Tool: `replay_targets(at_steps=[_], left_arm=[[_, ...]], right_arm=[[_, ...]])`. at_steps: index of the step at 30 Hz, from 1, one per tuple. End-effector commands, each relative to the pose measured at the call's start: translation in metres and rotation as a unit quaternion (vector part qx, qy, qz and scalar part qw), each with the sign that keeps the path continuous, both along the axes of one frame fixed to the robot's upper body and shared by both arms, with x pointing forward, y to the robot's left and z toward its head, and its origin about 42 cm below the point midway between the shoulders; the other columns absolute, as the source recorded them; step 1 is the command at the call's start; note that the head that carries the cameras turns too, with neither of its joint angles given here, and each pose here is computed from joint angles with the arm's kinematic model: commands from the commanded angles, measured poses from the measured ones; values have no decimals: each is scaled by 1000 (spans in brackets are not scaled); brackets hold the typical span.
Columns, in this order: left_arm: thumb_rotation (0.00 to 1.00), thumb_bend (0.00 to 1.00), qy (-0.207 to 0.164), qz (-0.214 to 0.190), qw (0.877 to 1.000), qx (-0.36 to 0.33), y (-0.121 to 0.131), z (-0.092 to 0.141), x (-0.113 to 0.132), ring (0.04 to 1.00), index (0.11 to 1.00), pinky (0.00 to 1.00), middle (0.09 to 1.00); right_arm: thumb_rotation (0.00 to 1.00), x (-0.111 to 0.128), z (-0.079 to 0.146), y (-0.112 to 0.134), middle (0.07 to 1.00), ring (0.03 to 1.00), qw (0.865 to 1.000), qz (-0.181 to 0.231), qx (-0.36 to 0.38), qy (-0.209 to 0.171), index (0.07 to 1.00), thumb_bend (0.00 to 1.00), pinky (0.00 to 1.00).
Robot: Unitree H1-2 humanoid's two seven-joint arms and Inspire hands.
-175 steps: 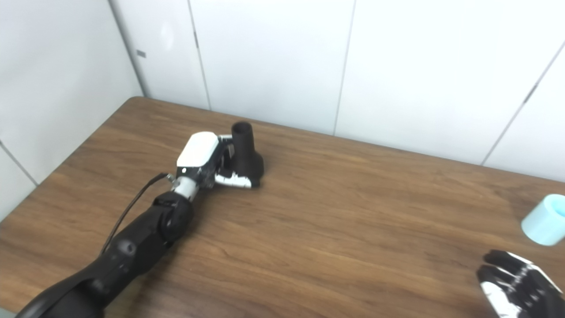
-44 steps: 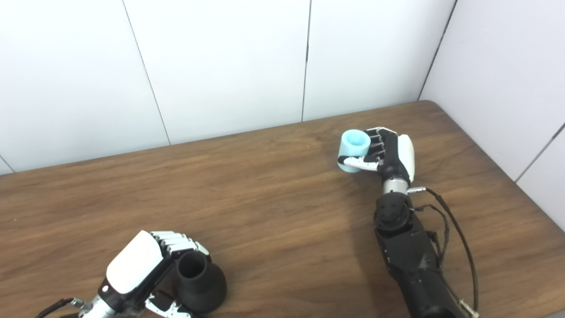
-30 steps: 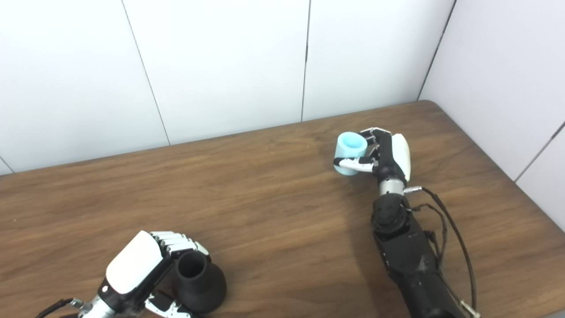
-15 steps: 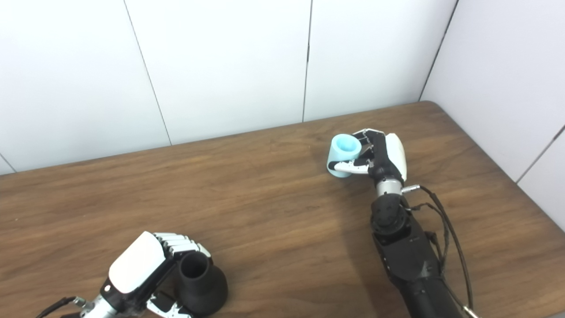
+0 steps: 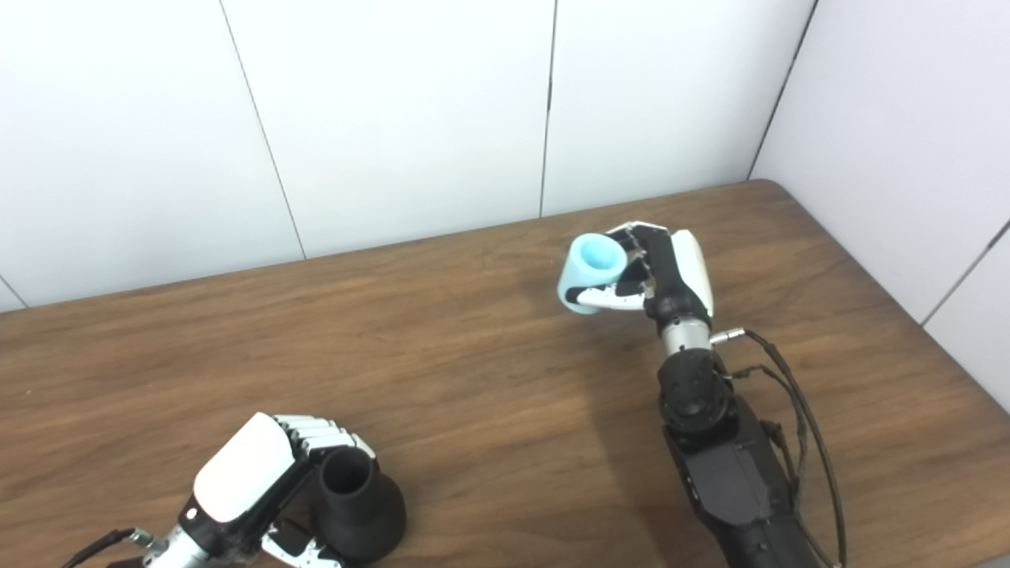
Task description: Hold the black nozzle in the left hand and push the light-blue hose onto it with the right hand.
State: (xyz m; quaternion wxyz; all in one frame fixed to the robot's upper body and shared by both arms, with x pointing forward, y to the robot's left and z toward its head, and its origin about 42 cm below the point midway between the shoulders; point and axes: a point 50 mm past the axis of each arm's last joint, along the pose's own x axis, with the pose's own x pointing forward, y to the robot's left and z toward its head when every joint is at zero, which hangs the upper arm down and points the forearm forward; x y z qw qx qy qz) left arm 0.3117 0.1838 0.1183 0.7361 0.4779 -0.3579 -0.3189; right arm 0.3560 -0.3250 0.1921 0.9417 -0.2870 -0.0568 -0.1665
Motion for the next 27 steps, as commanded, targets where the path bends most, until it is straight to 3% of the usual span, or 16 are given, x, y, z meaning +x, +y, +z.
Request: replay_targets(at_steps=[1, 4, 6, 14, 27], left_arm=[[0, 523, 62, 6, 998, -5, 1, -36, -26, 509, 483, 411, 486], [0, 523, 74, 7, 997, -14, -2, -39, -26, 507, 486, 390, 484], [0, 522, 79, 6, 997, -15, -3, -40, -26, 507, 487, 381, 484], [0, 522, 88, 1, 996, -7, -8, -46, -25, 498, 489, 374, 482], [0, 522, 120, 6, 993, -8, -16, -57, -30, 492, 487, 366, 482]], right_arm=[[0, -1, 28, 5, 515, 403, 999, 27, -5, -40, 473, 517, 283], [0, -10, 40, 14, 519, 388, 998, 50, -19, -38, 474, 516, 301], [0, -15, 45, 18, 510, 435, 997, 62, -21, -37, 466, 518, 292], [0, -40, 71, 46, 518, 413, 985, 159, -12, -58, 457, 517, 338], [0, -78, 101, 88, 521, 448, 956, 276, -17, -94, 452, 515, 334]])
